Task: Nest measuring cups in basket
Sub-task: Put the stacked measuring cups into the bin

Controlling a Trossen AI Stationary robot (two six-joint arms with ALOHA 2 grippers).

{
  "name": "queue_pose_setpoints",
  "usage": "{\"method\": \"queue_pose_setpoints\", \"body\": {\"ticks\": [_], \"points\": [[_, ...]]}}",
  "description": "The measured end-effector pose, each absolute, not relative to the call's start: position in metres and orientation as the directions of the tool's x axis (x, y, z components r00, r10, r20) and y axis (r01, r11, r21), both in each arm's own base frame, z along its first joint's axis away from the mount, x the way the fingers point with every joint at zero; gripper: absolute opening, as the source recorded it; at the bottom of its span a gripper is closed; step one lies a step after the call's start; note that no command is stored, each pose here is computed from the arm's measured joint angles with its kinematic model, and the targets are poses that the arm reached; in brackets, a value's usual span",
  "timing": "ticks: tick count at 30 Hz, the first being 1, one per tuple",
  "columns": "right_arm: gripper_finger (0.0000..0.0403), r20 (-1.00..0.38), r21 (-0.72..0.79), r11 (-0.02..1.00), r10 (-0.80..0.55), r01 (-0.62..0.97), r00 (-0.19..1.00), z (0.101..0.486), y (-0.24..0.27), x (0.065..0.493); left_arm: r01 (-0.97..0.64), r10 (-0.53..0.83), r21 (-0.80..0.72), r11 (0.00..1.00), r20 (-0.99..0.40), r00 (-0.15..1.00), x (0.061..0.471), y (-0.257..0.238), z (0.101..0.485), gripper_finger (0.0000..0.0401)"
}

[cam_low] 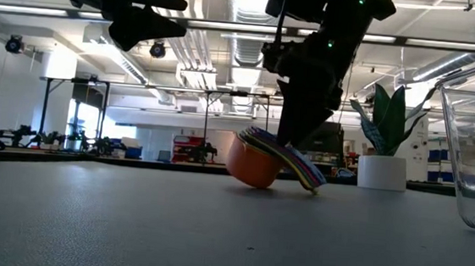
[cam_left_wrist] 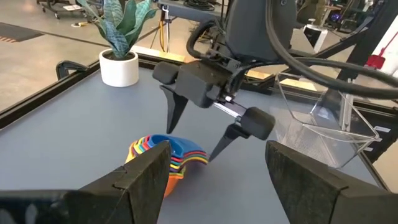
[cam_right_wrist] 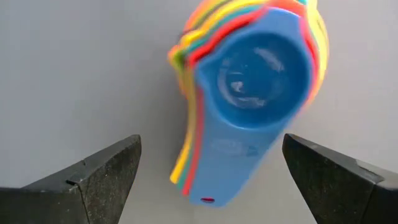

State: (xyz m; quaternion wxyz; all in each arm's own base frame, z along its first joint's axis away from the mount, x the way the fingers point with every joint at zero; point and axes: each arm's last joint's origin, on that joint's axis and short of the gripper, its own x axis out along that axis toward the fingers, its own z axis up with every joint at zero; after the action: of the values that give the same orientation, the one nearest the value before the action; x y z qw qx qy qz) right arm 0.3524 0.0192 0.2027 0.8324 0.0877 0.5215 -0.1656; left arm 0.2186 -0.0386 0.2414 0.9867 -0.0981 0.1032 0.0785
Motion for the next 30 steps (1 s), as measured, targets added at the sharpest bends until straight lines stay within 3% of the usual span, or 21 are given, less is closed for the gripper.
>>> {"method": "queue_pose_setpoints", "body": {"ticks": [12,24,27,30], "points": [[0.038,-0.9,-0.06,0.902,-0.234,0.427,0.368,0.187,0.017,0.348,-0.177,0.134,-0.181,0.967,-0.227,0.965,0.218,-0.039,0.241,0.0245],[0.0377,-0.865,-0.013,0.9,-0.229,0.437,0.446,0.158,0.012,0.343,-0.178,0.134,-0.18,0.967,-0.229,0.964,0.218,-0.039,0.24,0.0245],[0.0352,-0.856,-0.001,0.898,-0.228,0.439,0.464,0.154,0.011,0.343,-0.177,0.134,-0.18,0.967,-0.228,0.964,0.218,-0.039,0.24,0.0245],[0.0298,-0.857,-0.007,0.903,-0.227,0.43,0.462,0.153,0.011,0.342,-0.177,0.134,-0.18,0.968,-0.228,0.964,0.218,-0.039,0.24,0.0245]]}}
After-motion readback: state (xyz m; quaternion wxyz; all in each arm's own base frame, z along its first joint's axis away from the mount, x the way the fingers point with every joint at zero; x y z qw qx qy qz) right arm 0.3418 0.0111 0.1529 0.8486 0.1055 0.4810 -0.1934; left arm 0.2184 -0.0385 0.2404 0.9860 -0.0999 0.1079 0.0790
